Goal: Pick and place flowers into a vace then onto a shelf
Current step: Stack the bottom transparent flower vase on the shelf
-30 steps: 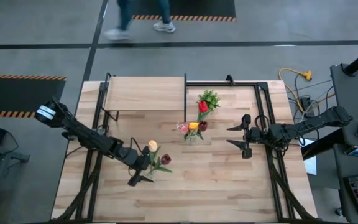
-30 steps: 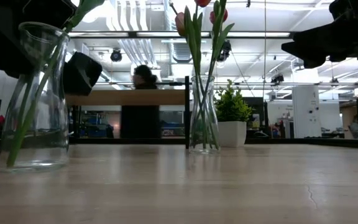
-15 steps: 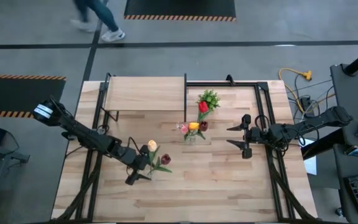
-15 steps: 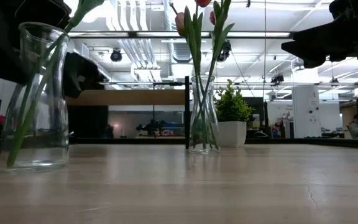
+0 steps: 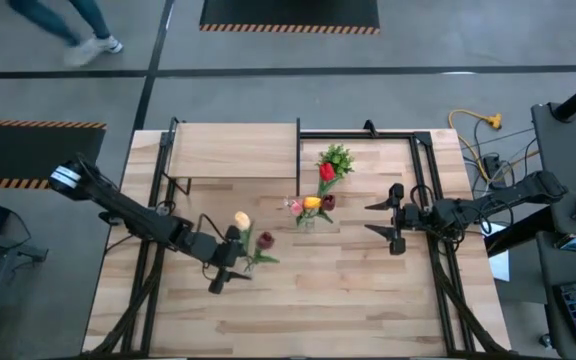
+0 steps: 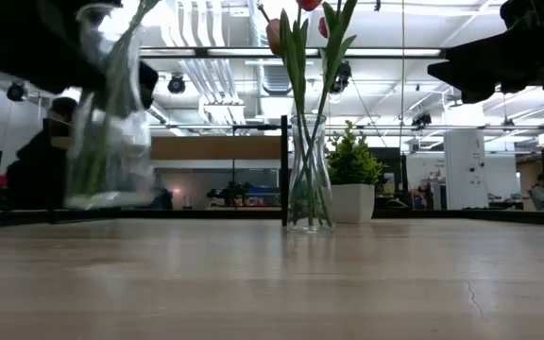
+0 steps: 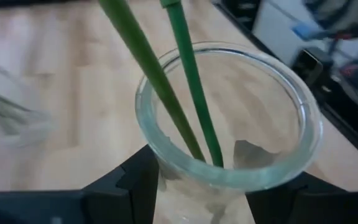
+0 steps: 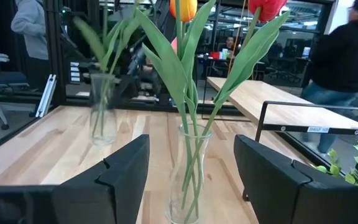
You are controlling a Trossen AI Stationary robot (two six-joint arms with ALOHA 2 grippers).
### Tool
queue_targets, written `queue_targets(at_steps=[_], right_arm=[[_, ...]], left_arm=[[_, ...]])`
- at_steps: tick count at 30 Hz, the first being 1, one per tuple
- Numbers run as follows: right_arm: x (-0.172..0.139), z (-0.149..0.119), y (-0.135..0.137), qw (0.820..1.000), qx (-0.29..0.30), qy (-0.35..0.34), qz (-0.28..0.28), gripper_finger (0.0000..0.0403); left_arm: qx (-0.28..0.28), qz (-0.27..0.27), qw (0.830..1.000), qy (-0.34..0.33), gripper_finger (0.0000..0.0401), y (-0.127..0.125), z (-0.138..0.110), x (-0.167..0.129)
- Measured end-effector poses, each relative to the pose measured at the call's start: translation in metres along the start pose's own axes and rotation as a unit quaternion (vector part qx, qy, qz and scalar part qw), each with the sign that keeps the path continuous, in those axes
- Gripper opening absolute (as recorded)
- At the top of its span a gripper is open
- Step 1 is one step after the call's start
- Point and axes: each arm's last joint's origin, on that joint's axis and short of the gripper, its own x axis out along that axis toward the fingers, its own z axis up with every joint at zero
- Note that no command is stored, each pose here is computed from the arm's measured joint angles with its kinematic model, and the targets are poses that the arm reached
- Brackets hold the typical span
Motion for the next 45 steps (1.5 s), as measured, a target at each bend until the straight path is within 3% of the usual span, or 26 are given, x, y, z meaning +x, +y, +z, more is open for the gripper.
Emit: queue_targets(at_steps=[6, 9, 14, 18, 23, 31, 38, 43, 45], right_arm=[[0.000, 0.003, 0.000, 1.000, 0.003, -0.015, -0.001, 0.0226], [0.000, 0.004, 0.000, 1.000, 0.000, -0.021, -0.002, 0.0226], [0.000, 0.005, 0.000, 1.000, -0.001, -0.023, -0.002, 0.0226], [0.000, 0.005, 0.000, 1.000, -0.001, -0.024, -0.002, 0.0226], [0.000, 0.005, 0.000, 1.000, -0.001, -0.024, -0.002, 0.0226], [0.000, 0.005, 0.000, 1.000, -0.001, -0.024, -0.002, 0.0226], [0.000, 0.005, 0.000, 1.000, -0.001, -0.024, -0.002, 0.0226], [0.000, 0.005, 0.000, 1.000, -0.004, -0.024, -0.002, 0.0226], [0.000, 0.005, 0.000, 1.000, -0.004, -0.024, -0.002, 0.0226]], left_arm=[[-0.001, 0.114, 0.993, -0.012, 0.0174, 0.006, 0.036, -0.030], [-0.003, 0.210, 0.977, -0.027, 0.0173, 0.011, 0.058, -0.053], [-0.015, 0.375, 0.926, -0.052, 0.0173, 0.021, 0.086, -0.088], [-0.052, 0.445, 0.891, -0.075, 0.0173, 0.032, 0.103, -0.111], [-0.092, 0.540, 0.833, -0.074, 0.0173, 0.052, 0.106, -0.130], [-0.148, 0.627, 0.762, -0.066, 0.0172, 0.087, 0.099, -0.151], [-0.200, 0.631, 0.748, -0.045, 0.0172, 0.118, 0.091, -0.164], [-0.229, 0.661, 0.714, -0.024, 0.0172, 0.131, 0.081, -0.175], [-0.244, 0.660, 0.710, -0.016, 0.0171, 0.134, 0.077, -0.177]])
